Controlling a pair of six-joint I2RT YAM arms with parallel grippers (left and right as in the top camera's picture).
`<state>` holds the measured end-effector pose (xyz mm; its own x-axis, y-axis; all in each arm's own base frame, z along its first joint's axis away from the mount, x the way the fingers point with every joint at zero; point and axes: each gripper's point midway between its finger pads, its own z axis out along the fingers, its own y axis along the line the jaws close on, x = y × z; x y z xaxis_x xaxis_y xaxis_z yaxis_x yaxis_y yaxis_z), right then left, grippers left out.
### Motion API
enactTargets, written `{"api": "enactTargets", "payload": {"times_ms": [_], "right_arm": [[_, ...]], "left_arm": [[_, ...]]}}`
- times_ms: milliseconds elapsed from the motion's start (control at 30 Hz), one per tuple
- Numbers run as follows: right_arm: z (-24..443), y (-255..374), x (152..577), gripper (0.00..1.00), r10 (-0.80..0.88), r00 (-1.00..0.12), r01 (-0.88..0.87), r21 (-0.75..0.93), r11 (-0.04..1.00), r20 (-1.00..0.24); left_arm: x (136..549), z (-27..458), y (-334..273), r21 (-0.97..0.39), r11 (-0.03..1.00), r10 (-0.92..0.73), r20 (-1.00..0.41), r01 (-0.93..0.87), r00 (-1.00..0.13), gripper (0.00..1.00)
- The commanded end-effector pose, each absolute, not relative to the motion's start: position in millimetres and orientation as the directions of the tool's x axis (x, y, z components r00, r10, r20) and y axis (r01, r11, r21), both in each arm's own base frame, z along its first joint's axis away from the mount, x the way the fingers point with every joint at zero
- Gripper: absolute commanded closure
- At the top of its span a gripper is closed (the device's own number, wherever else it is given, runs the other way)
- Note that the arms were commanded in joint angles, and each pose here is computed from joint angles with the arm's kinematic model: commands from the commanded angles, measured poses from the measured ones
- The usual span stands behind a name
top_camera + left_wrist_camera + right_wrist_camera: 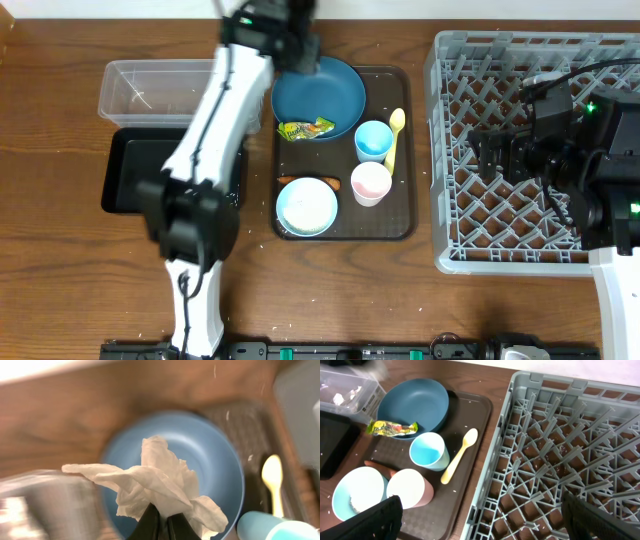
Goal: Sort waste into correct bins and load items into the dishwasher rack
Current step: 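Drop the tissue into the clear bin with the left gripper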
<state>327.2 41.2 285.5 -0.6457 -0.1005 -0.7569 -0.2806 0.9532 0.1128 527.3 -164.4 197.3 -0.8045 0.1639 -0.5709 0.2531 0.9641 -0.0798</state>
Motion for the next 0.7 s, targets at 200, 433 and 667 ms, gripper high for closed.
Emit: {"api": "enactTargets", "payload": {"times_ms": [200, 433, 667], "right_arm": [[292, 40, 329, 0.01, -0.097, -0.635, -0.276, 0.109, 0.955, -0.766], [292, 40, 329, 0.01, -0.096, -0.635, -0.276, 0.109, 0.955, -0.767], [292, 40, 329, 0.01, -0.097, -0.634, -0.276, 0.108, 0.955, -0.767]], "left_arm": [[534, 172, -34, 0.022, 0.993, -0.086, -0.502, -0.112, -0.861, 0.94], [523, 142, 23, 0.004, 0.96, -0.251, -0.441, -0.282, -0.862, 0.94], [514, 120, 36, 0.017, 0.952, -0.273, -0.402, -0.305, -0.874, 0.79]]}}
